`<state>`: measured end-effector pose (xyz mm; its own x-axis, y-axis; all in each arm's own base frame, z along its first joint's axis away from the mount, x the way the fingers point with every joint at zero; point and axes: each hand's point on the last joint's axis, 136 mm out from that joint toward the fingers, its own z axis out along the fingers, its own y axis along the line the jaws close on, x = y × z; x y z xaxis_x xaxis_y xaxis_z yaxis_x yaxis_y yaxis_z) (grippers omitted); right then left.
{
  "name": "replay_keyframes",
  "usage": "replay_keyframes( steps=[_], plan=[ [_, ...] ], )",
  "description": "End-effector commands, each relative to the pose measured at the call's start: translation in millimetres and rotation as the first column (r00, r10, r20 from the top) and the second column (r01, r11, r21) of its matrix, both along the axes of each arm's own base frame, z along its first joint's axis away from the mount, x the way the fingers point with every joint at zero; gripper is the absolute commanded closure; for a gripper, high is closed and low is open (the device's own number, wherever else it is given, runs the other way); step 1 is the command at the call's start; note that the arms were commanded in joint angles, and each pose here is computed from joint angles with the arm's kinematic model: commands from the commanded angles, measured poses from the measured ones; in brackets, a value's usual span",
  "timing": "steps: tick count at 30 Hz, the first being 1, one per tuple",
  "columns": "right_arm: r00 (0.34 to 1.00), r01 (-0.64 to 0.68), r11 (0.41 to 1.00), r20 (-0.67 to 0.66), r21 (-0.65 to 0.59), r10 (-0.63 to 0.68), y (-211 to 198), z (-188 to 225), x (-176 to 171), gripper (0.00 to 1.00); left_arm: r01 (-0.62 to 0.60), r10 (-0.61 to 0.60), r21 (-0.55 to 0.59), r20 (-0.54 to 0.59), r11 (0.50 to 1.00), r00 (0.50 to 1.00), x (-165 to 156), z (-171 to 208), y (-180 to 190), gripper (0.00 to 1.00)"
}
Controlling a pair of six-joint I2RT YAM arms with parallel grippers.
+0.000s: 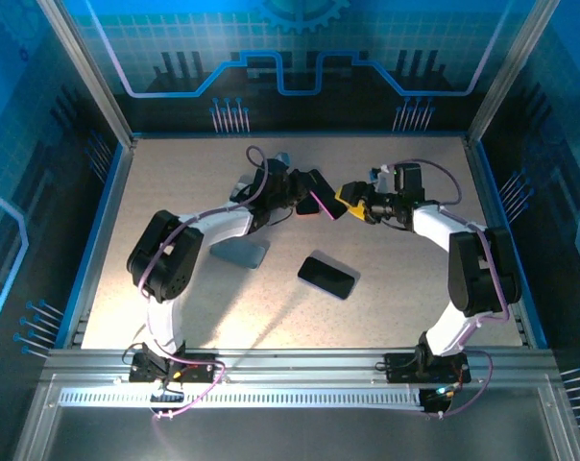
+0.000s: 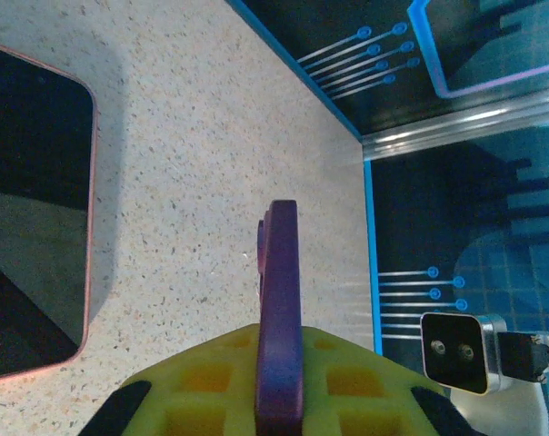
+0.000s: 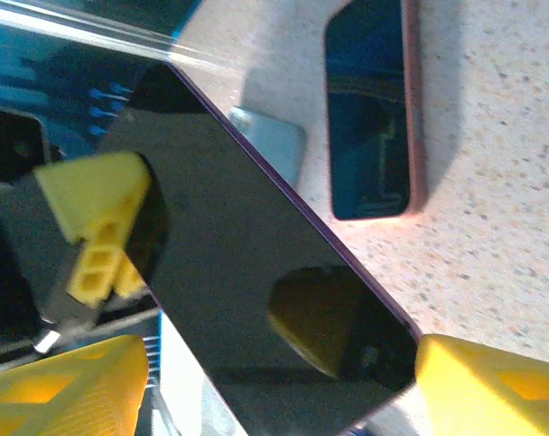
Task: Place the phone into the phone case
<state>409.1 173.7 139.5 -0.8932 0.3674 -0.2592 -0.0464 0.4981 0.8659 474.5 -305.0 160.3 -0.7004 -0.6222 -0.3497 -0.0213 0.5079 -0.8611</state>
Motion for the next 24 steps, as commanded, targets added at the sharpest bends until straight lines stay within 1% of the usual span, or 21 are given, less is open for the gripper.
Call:
replay_keyframes(
  steps=[1, 4, 8, 16, 20, 24],
  plan=[
    [0.997, -0.008, 0.993, 0.071, 0.120, 0.000, 3.7, 24.6, 11.4, 0.22, -0.074, 0.085, -0.096, 0.113, 0.993, 0.990, 2.5, 49.9, 3.1, 1.00],
    [0.998, -0.011, 0.992, 0.065, 0.126, 0.003, 4.3, 21.0, 9.6, 0.22, -0.088, 0.100, -0.096, 0.130, 0.991, 0.986, -0.5, 55.7, 4.2, 1.00],
    [0.998, -0.009, 0.991, 0.061, 0.132, 0.001, 2.2, 19.2, 6.0, 0.22, -0.130, 0.141, -0.076, 0.159, 0.989, 0.977, -2.8, 64.9, 16.8, 1.00],
    [0.999, -0.007, 0.992, 0.050, 0.124, 0.001, -0.8, 13.2, -2.5, 0.22, -0.125, 0.138, -0.081, 0.185, 0.989, 0.973, -5.9, 79.6, 17.8, 1.00],
    [0.999, -0.007, 0.985, 0.052, 0.173, -0.002, 2.9, 12.7, -3.8, 0.22, -0.112, 0.128, -0.102, 0.174, 0.988, 0.976, -8.3, 76.1, 12.3, 1.00],
    [0.998, -0.010, 0.971, 0.063, 0.241, -0.005, 10.1, 19.6, 1.0, 0.25, -0.101, 0.121, -0.125, 0.164, 0.987, 0.979, -10.2, 70.1, 4.2, 1.00]
  ],
)
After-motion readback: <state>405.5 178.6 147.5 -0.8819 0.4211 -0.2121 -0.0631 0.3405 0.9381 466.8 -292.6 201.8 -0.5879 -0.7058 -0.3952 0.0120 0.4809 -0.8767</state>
